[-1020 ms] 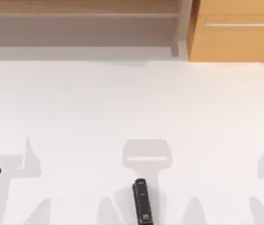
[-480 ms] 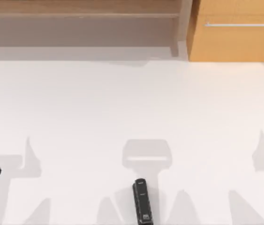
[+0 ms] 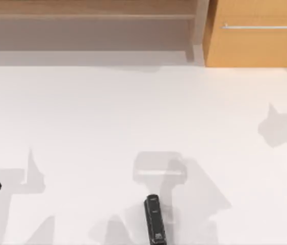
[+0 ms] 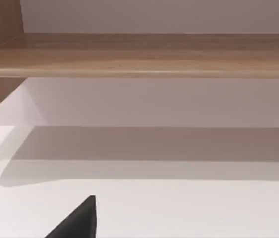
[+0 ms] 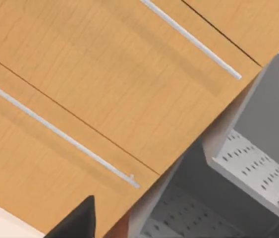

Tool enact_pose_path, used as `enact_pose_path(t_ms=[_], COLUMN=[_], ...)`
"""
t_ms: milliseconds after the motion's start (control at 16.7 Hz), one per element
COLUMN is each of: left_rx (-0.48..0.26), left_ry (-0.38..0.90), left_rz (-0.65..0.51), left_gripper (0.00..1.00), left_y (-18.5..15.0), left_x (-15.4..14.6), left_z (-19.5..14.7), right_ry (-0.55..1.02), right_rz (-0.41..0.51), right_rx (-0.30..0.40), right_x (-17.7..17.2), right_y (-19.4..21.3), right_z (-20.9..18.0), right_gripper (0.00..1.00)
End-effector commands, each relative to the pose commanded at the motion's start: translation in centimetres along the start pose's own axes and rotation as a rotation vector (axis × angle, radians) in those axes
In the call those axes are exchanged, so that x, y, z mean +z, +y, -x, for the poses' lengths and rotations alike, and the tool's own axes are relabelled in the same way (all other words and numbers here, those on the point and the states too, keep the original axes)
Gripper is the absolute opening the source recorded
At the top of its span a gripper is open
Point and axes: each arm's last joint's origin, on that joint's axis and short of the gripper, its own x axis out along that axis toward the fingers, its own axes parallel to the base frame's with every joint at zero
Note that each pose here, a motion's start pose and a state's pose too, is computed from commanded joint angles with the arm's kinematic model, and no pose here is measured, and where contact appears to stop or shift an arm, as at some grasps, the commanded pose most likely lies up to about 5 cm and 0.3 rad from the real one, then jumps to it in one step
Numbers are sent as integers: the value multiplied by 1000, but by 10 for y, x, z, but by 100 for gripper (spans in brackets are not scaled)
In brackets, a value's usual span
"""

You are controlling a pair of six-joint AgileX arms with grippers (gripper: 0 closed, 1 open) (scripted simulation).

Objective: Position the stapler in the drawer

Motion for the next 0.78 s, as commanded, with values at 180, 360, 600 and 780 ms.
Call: enact_pose_path(t_ms=[180, 360, 600, 780], left_rx=[0, 0, 0, 0], left_ry=[0, 0, 0, 0], left_rz=[0, 0, 0, 0], left_gripper=[100, 100, 100, 100], left_y=[0, 0, 0, 0], left_x=[0, 0, 0, 0], left_z=[0, 0, 0, 0], right_ry=[-2, -2, 4, 13], right_rz=[209, 412, 650, 789], right_rx=[-7, -17, -34, -44], right_x=[6, -1, -26, -50], right_y=[6, 24, 60, 88], right_z=[-50, -102, -160, -188], right_gripper=[100, 100, 100, 100])
